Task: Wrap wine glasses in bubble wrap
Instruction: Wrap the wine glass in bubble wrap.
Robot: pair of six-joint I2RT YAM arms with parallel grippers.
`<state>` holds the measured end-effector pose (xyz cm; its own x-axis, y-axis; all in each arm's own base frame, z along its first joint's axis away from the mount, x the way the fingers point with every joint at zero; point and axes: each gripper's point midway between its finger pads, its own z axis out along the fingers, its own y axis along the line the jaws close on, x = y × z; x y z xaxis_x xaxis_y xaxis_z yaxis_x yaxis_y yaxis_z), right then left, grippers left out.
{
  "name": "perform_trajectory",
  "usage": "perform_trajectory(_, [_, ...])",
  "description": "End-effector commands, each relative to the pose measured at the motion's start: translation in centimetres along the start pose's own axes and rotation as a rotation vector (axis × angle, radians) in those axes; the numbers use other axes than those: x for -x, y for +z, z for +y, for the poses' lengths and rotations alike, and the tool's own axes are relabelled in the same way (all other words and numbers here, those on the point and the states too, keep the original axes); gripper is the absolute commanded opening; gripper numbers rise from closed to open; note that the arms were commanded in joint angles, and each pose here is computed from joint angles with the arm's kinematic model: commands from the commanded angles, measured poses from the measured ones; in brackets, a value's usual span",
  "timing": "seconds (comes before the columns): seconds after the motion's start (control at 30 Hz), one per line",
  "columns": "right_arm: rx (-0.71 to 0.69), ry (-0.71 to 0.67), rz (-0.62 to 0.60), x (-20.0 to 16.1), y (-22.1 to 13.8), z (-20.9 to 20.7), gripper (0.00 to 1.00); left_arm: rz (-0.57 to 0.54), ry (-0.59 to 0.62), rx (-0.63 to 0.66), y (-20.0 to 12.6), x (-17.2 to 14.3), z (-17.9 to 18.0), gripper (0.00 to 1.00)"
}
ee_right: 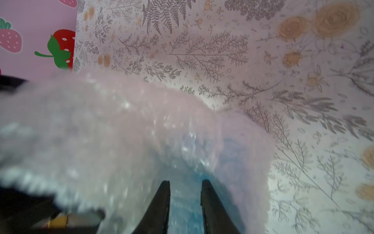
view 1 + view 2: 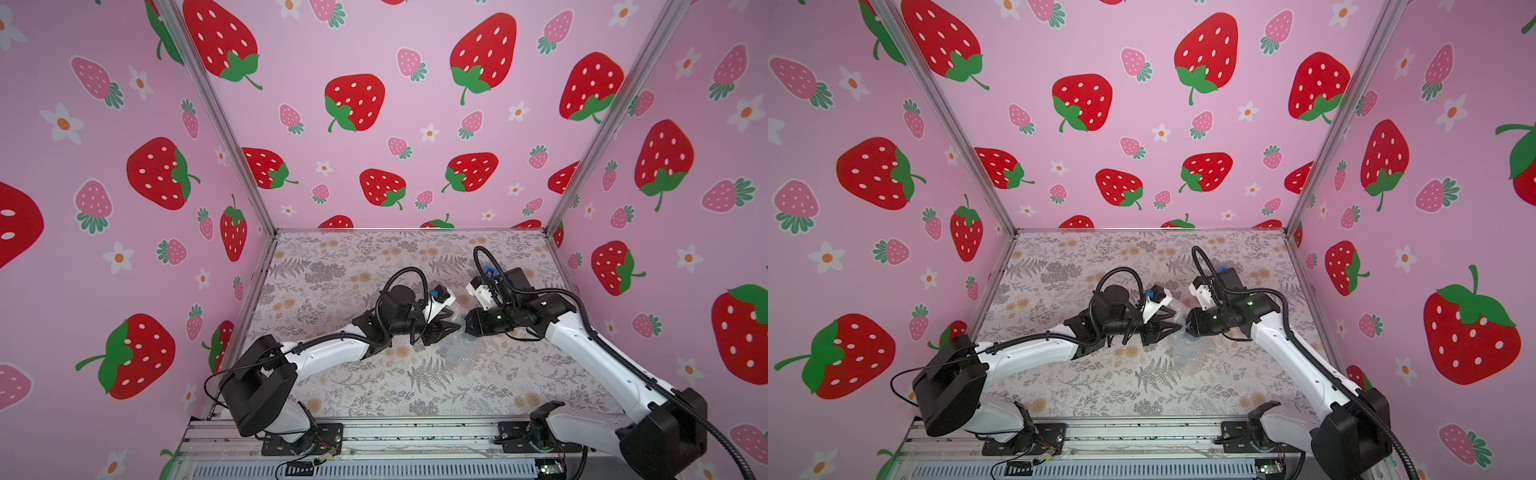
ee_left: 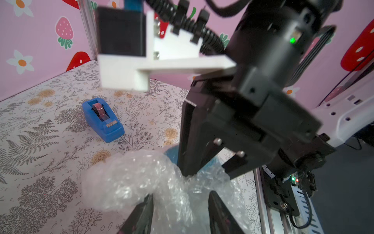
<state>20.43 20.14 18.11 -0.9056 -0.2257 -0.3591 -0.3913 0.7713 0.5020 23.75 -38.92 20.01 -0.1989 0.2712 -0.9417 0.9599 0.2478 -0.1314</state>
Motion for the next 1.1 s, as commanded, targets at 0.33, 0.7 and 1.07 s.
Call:
perform_trajectory(0.33, [0.098,0.069,-0.114,0.9,-5.4,1.8,0.30,0.148,0.063,-0.123,1.3,-2.7,-2.5,0.46])
perform_trajectory(0.7, [0.005,0.125,-0.029,-1.8,-3.5,-0.9,0.21,0.120,0.041,-0.051,1.3,-1.5,-1.0,0.45])
perform_trajectory(1.07, [-0.065,0.136,-0.003,-4.2,-3.4,-2.5,0.22,0.089,0.024,-0.032,1.0,0.4,-0.3,0.49])
